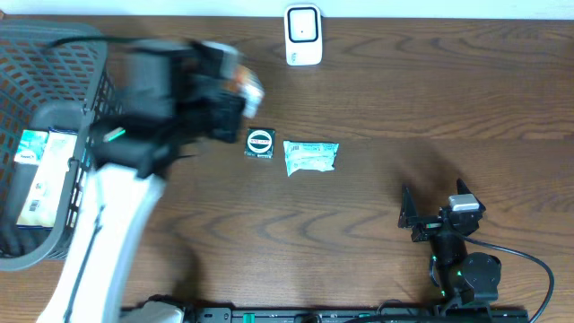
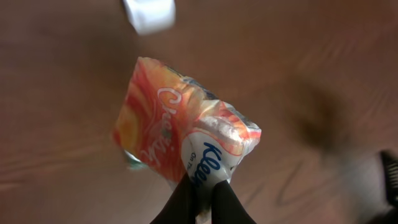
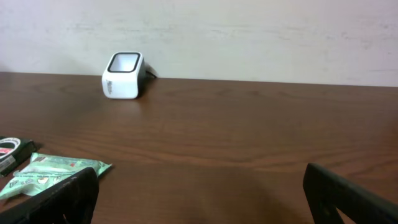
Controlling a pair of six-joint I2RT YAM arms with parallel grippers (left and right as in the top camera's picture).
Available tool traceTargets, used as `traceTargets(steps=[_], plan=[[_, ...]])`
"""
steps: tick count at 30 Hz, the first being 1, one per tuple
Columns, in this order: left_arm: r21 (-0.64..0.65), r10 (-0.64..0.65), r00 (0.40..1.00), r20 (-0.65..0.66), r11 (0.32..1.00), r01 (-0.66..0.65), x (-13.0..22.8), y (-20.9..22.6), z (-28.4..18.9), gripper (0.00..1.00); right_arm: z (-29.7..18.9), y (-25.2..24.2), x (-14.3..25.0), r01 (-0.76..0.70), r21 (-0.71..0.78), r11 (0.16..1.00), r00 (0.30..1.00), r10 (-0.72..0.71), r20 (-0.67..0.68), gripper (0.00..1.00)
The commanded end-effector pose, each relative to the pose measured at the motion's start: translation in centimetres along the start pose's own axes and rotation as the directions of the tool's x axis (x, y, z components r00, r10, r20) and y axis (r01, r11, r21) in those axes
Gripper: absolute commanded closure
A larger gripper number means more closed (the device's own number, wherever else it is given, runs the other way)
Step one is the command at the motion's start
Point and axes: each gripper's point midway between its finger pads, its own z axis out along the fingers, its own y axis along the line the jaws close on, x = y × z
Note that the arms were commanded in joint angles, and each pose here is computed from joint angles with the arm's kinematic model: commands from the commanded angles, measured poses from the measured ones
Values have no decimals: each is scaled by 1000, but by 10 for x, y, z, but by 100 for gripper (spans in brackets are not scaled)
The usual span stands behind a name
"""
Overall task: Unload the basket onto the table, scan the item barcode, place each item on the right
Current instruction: 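Carry the Kleenex pack to the scanner and place it right of green pack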
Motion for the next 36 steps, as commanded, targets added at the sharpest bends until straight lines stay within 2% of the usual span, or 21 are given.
traceTargets(steps=[1,3,5,10,17,22,28,30,33,36], plan=[[-34,53,986,-158,998,-59,28,-16,65,93,0,3,1,5,-11,1000,1000,-5,-1,1],[19,122,967,-224,993,-120,43,-43,113,92,0,3,1,4,-11,1000,1000,-4,-1,1],[49,157,957,-246,988,-149,53,-60,141,93,0,3,1,4,-11,1000,1000,-4,-1,1],[87,170,944,-283,985,-151,75,-88,188,93,0,3,1,5,-11,1000,1000,-5,-1,1],[121,206,933,-296,977,-178,91,-109,213,92,0,3,1,4,-11,1000,1000,-4,-1,1],[129,230,942,-244,971,-204,82,-120,217,92,0,3,1,5,-11,1000,1000,-5,-1,1],[71,238,945,-224,971,-228,78,-114,219,92,0,3,1,5,-11,1000,1000,-5,-1,1],[71,238,945,-222,971,-228,77,-114,219,79,0,3,1,4,-11,1000,1000,-4,-1,1],[71,238,946,-219,971,-228,76,-114,219,53,0,3,1,5,-11,1000,1000,-5,-1,1],[71,238,946,-219,971,-228,76,-114,219,39,0,3,1,5,-11,1000,1000,-5,-1,1]])
